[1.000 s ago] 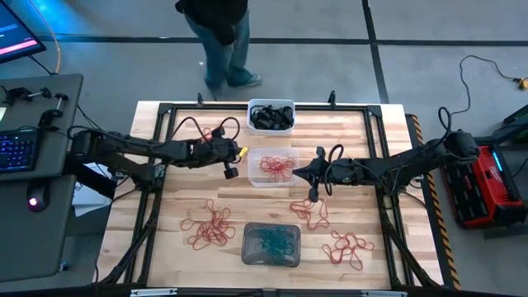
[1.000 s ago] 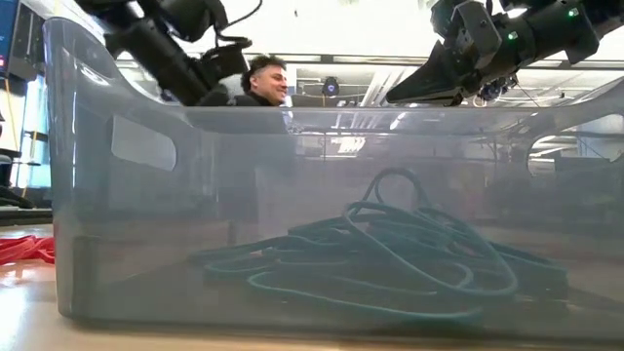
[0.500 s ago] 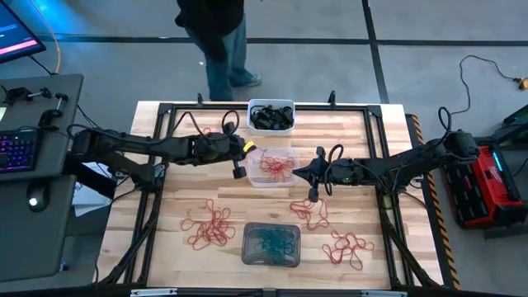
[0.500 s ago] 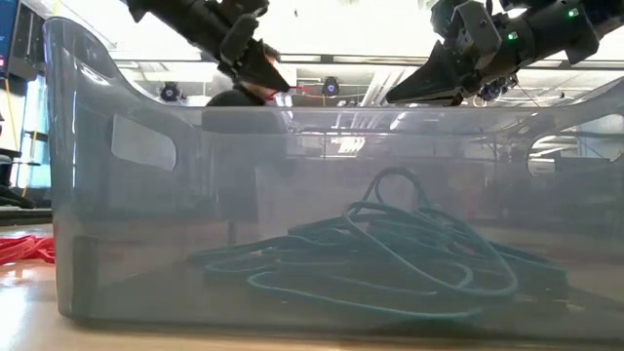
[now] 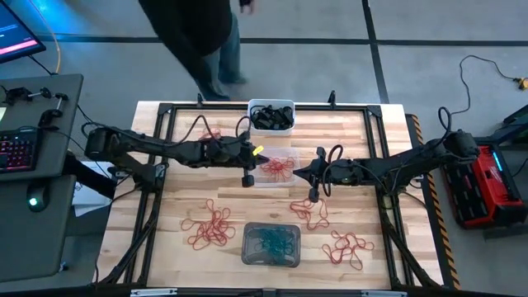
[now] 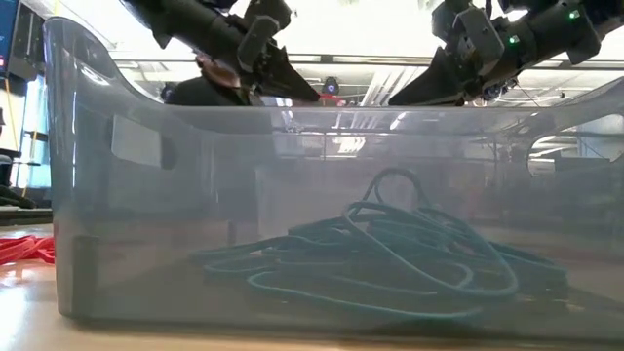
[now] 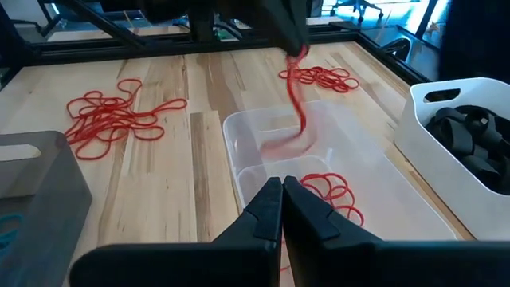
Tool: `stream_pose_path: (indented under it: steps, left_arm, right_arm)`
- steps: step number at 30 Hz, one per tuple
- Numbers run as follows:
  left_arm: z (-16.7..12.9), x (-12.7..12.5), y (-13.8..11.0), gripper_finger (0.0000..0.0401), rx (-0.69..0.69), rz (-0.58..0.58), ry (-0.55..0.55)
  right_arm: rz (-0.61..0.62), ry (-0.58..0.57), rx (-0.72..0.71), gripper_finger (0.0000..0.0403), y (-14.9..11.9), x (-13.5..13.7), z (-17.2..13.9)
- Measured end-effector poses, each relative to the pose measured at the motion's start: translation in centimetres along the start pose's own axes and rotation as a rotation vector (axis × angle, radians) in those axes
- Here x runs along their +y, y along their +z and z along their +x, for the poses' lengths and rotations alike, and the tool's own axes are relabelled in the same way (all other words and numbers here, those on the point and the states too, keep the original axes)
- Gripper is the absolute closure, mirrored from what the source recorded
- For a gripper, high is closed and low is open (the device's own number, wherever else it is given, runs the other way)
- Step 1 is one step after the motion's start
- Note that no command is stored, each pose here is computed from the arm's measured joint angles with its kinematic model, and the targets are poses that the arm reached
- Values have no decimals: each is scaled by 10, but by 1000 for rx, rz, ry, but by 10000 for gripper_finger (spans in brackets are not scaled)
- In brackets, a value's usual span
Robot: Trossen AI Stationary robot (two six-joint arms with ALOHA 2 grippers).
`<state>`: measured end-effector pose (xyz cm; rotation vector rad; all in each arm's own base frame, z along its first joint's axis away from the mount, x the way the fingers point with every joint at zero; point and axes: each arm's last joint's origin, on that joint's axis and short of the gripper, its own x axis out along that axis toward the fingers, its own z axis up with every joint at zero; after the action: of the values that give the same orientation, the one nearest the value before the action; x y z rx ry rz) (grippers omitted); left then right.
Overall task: Sort rubber bands into baskets
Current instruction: Put the red rubber band into the transparent bin
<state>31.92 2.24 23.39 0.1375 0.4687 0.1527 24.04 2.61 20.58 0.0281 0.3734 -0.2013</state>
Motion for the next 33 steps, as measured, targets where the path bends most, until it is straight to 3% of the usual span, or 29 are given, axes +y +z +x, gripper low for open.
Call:
stream_pose_path:
  steps: [23,28,33]
  left_arm:
    - [78,5,-34,400,220,9,-96]
    - [76,3,-34,375,237,22,-101]
    - [66,4,-23,325,195,22,-117]
  right_arm:
    - [-4,-5,14,403,-1,0,0]
    - [-3,-5,19,403,-2,0,0]
    - [-1,-5,24,403,-2,0,0]
